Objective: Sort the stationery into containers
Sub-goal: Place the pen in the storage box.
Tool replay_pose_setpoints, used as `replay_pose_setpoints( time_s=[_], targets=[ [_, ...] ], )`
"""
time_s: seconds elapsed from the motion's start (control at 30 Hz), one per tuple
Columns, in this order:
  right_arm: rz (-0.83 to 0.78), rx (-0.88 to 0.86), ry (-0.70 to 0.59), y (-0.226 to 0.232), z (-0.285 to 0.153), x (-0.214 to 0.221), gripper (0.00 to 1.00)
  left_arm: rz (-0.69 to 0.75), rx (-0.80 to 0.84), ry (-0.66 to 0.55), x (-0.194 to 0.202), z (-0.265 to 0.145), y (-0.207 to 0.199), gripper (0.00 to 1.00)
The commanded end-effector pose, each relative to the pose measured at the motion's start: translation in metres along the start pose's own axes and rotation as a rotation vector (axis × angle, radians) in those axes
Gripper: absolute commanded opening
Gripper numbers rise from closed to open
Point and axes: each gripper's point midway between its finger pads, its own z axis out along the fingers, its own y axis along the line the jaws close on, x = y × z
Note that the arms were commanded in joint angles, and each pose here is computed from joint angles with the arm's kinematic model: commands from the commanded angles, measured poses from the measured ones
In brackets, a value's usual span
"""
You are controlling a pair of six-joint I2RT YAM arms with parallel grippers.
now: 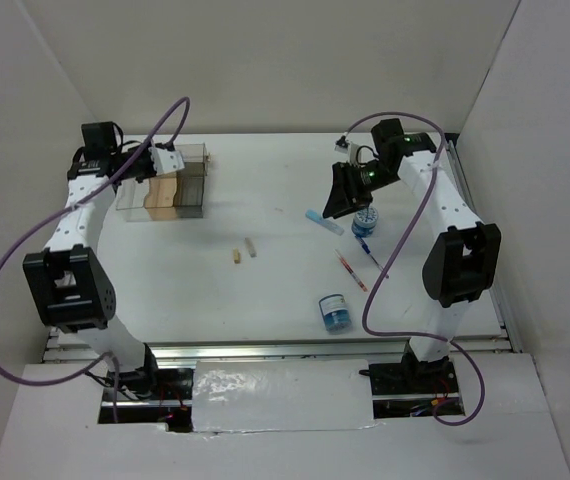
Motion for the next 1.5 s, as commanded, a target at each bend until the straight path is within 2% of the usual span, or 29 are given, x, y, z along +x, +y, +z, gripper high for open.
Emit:
replay_pose_setpoints(
  time_s=[0.0, 0.07, 0.2, 0.33, 0.57, 1.13, 1.47],
  targets=[
    [-0.041, -0.013, -0.038, 0.009, -0.004, -0.004, 0.53, 0.156, -0.05, -0.062, 0.011, 0.021, 0.037, 0.0],
    [-0.035, -0.012, -0.033, 0.007, -0.002, -0.002, 0.53, 0.171, -0.102, -0.054, 0.019, 0.026, 0.062, 0.0],
    [-0.018, -0.011, -0.03, 0.002, -0.001, 0.001, 0.53, 0.145, -0.135, -0.032, 0.051, 0.055, 0.081, 0.01],
    [-0.017, -0.01, -0.027, 0.001, 0.001, 0.003, 0.53, 0.186, -0.168, -0.025, 0.063, 0.07, 0.104, 0.01],
    [-0.004, 0.004, -0.018, -0.005, 0.003, 0.008, 0.52, 0.164, -0.12, -0.006, 0.088, 0.1, 0.092, 0.05],
    [0.017, -0.012, 0.008, -0.01, 0.011, 0.007, 0.52, 0.125, 0.004, 0.039, 0.128, 0.135, 0.041, 0.18],
    [0.027, -0.02, 0.025, -0.014, 0.017, 0.006, 0.52, 0.13, -0.004, 0.054, 0.136, 0.148, 0.04, 0.38]
  ],
)
